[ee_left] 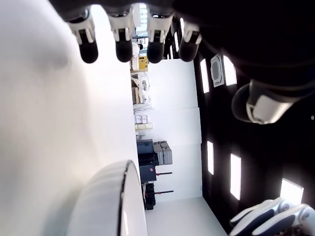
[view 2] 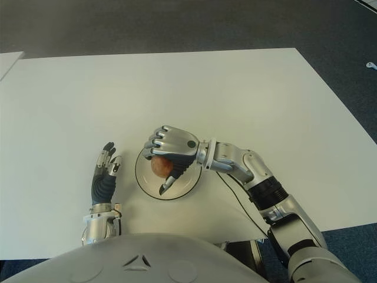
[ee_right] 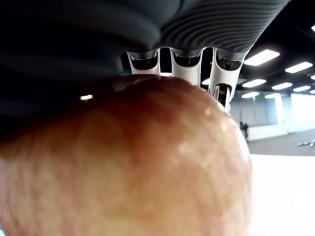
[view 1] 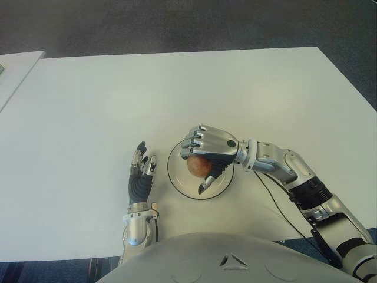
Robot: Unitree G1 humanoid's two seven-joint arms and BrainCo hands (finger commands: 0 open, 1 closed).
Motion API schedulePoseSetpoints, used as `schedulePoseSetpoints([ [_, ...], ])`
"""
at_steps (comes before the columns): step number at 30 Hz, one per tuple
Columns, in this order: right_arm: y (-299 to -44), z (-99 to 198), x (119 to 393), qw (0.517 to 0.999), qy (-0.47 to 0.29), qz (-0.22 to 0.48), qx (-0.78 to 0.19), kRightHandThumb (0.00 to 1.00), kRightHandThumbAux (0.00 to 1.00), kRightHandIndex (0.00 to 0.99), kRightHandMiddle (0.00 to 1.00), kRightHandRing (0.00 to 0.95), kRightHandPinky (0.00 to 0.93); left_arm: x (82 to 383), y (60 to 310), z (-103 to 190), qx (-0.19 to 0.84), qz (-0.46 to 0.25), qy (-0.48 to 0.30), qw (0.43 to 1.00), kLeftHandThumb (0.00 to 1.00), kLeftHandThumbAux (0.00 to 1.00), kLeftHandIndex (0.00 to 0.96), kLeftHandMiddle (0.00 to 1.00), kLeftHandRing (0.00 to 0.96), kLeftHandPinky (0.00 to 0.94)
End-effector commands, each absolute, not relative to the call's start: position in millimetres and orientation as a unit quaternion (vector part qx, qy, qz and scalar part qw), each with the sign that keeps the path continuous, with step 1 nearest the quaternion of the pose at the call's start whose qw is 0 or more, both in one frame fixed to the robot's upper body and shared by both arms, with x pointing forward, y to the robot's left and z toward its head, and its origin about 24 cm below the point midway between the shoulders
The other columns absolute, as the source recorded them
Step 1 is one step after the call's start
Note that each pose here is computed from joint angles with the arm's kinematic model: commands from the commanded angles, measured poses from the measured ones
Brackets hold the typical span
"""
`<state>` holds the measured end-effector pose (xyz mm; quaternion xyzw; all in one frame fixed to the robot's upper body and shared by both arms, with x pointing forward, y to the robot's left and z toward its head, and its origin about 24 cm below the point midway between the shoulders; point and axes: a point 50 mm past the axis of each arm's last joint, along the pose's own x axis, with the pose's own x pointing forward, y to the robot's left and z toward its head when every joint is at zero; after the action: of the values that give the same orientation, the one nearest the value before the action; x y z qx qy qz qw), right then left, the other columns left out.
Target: Put the apples into the plate.
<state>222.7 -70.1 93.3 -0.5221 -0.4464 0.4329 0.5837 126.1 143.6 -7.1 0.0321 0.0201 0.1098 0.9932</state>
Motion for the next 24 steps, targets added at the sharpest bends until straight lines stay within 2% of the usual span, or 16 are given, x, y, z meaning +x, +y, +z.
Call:
schedulePoseSetpoints([
  [1, -67, 90, 219, 0.580, -0.447, 0.436, -0.523, 0.724, 0.705, 0.442, 0.842, 0.845, 0.860, 125, 141, -8, 0.027, 0.118, 0.023, 0.992, 0.001, 0.365, 0.000, 0.000, 0.000, 0.037],
  [13, -67, 81, 219, 0.584, -0.432, 0.441, -0.527, 0.722, 0.705, 0.442, 0.832, 0.843, 0.846, 124, 140, -7, 0.029, 0.124, 0.021, 0.992, 0.000, 0.385, 0.000, 0.000, 0.000, 0.040],
  [17, -68, 78, 221, 0.597, -0.429, 0.429, -0.524, 0.721, 0.704, 0.443, 0.822, 0.836, 0.806, 124, 140, -7, 0.029, 0.123, 0.020, 0.992, 0.000, 0.383, 0.000, 0.000, 0.000, 0.041],
  [19, -68, 79, 221, 0.601, -0.431, 0.425, -0.522, 0.718, 0.705, 0.443, 0.802, 0.809, 0.763, 124, 140, -6, 0.029, 0.122, 0.021, 0.992, 0.000, 0.382, 0.000, 0.000, 0.000, 0.041],
  [23, -68, 80, 222, 0.606, -0.433, 0.426, -0.514, 0.696, 0.709, 0.433, 0.707, 0.687, 0.623, 124, 140, -7, 0.030, 0.121, 0.024, 0.992, 0.000, 0.382, 0.000, 0.000, 0.000, 0.038],
  [24, -68, 79, 222, 0.606, -0.432, 0.429, -0.512, 0.547, 0.620, 0.384, 0.562, 0.524, 0.470, 124, 140, -7, 0.030, 0.121, 0.024, 0.992, 0.000, 0.384, 0.000, 0.000, 0.000, 0.039],
])
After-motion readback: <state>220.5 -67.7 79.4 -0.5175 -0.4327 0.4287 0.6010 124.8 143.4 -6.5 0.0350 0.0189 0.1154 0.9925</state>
